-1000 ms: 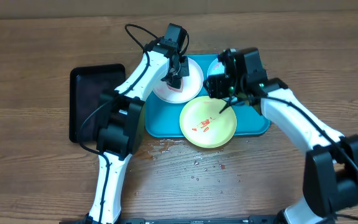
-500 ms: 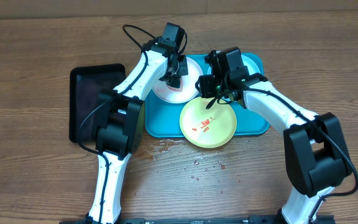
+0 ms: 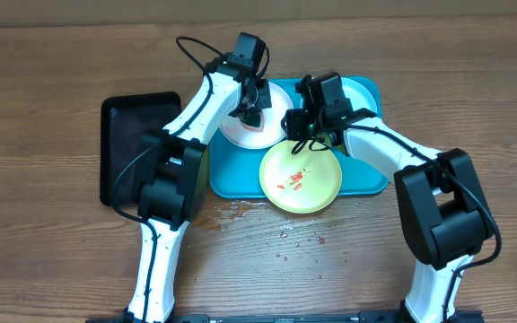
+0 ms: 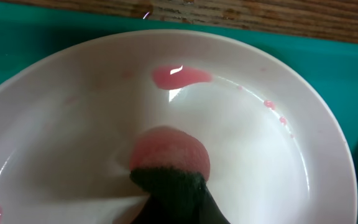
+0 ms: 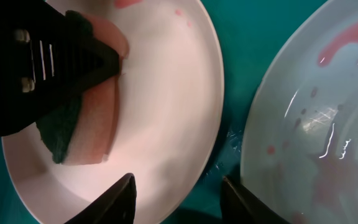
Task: Clean dirty plates on tray and stack at the side
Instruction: 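Grip the white plate rim with the right gripper and tilt it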
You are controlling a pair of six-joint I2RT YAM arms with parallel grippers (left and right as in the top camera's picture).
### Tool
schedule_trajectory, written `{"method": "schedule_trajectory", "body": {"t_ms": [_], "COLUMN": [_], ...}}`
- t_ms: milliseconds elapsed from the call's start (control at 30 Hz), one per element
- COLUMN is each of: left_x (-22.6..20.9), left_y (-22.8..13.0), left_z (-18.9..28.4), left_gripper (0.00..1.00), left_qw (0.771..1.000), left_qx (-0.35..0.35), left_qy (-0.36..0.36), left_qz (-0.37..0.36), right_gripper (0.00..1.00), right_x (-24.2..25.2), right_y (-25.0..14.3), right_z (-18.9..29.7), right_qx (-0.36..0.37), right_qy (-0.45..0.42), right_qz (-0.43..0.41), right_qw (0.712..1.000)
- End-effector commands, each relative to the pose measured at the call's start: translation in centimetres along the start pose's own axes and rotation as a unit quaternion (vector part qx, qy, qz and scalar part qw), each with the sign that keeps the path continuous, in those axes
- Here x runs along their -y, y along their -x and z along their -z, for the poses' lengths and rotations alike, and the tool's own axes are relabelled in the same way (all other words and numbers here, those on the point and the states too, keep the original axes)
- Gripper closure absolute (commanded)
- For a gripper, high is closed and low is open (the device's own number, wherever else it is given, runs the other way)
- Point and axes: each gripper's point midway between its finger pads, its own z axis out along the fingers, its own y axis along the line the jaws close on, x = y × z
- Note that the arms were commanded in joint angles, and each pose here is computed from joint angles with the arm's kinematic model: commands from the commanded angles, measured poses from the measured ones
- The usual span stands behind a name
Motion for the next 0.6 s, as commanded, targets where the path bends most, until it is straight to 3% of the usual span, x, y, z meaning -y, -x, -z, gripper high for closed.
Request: {"method": "schedule_trajectory", "body": {"t_ms": [0,333,433,567], "left_x": [-0.4,-0.4,-0.5,-0.4], "left_y": [-0.7,-0.8,-0.9,-1.0], "left_z": [-1.5,-1.5,-1.5,-1.5], "left_gripper": [0.96,0.96,0.96,0.96], "left_qw": [1.0,1.0,0.999,0.999], "left_qx": [-0.018,-0.022,-0.024,-0.025], "left_qy": [0.0,-0.001,0.0,0.0], "left_qz": [0.017,0.021,0.021,0.02], "right_gripper": [0.55,0.63,0.75,0.96], "right_x": [-0.9,-0.5,-0.5,-0.4], "right_y": [0.9,0.6,0.7,0.9], "right_z": [-0.2,-1.7,-1.8,-1.8], "right_qx": [0.012,0.011,0.015,0.02], "right_qy": [0.004,0.004,0.005,0.004], "right_qz": [-0.004,-0.023,-0.022,-0.026], "right_qw": [1.0,1.0,1.0,0.999]}}
